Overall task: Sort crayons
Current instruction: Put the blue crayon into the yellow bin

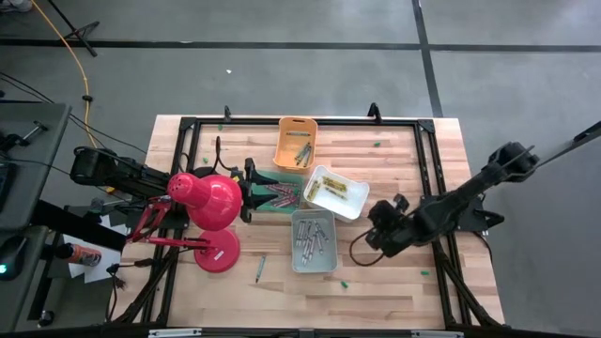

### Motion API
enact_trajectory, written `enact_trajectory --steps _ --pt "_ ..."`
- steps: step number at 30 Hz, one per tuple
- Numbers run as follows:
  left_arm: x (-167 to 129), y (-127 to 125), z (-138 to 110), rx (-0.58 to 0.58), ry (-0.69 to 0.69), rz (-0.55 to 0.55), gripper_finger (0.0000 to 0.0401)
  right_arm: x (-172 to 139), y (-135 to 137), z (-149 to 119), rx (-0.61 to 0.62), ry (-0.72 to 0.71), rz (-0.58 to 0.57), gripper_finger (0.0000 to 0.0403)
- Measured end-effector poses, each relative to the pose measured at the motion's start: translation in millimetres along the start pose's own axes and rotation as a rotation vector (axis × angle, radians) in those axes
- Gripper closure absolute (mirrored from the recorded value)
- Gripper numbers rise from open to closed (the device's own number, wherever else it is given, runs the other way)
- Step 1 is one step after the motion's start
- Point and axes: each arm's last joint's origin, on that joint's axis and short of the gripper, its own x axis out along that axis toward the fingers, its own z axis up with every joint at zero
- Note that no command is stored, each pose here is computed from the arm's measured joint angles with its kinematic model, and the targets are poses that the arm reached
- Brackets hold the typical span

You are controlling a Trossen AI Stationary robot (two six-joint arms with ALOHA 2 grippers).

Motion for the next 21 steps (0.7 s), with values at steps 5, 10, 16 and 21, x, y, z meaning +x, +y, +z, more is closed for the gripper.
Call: enact_trajectory --steps 5,10,16,21 --pt "0.0 0.0 0.3 0.001 -0.003 0.000 0.0215 24.5 -2.2 -2.7 0.005 0.042 -0.143 0.0401" --pt "0.0 0.0 0.4 0.001 -0.004 0.000 0.0215 43.1 -10.3 5.0 0.025 0.066 -0.236 0.0402" --pt "0.0 0.0 0.4 0.002 -0.004 0.000 0.0215 53.3 -20.4 16.4 0.018 0.083 -0.283 0.0402" --pt "0.0 0.2 0.3 0.007 -0.003 0.001 0.0215 58.9 -27.5 23.7 0.018 0.083 -0.314 0.0403"
